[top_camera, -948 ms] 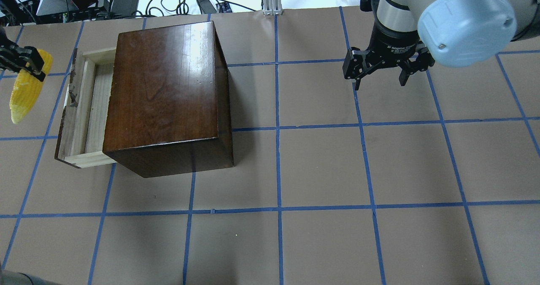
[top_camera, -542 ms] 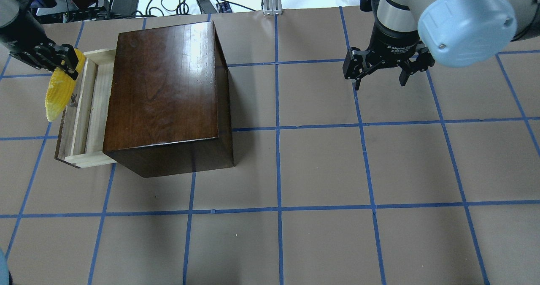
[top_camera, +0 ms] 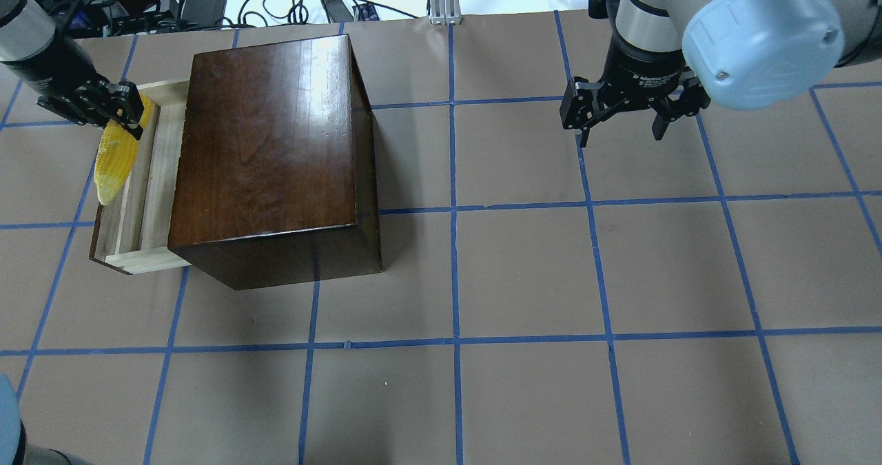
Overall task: Open drawer and put corn inside
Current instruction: 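Lift the corn and carry it over the open drawer with the left gripper, then lower the corn into the drawer and open the left gripper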
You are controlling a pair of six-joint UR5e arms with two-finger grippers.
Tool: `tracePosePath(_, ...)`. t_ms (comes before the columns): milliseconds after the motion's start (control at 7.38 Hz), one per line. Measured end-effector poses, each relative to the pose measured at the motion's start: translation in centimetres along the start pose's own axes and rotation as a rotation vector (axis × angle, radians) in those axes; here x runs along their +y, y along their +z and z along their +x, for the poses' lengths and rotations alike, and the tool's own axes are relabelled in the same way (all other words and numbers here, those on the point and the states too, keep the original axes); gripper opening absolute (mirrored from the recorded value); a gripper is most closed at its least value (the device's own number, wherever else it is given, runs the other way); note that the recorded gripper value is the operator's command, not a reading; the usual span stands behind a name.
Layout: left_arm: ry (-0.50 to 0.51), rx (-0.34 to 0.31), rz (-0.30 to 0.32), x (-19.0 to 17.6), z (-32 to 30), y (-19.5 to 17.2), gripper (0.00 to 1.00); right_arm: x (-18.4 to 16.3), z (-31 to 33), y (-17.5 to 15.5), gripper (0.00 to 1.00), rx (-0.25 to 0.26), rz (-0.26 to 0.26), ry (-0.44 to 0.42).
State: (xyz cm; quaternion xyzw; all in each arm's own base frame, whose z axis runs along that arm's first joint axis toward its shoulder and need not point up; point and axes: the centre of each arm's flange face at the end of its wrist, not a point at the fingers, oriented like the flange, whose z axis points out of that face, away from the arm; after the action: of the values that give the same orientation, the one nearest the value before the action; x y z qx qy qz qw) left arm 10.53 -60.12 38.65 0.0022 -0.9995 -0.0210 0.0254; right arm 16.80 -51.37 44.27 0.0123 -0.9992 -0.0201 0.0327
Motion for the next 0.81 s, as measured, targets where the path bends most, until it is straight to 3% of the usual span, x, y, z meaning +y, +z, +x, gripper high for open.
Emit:
tracePosePath(542, -0.030, 0.024, -0.018, -0.5, 0.1, 1.6, 0.00, 0.0, 0.0, 0.0, 1.00, 0.001, 0.001, 0.000)
tracePosePath(677, -0.023, 0.025, -0.024, -0.5, 0.1, 1.9, 0.10, 0.0, 0.0, 0.0, 1.00, 0.001, 0.001, 0.000)
tracePosePath(813, -0.018, 0.027, -0.028, -0.7, 0.0, 2.2, 0.11, 0.0, 0.0, 0.0, 1.00, 0.002, 0.001, 0.000)
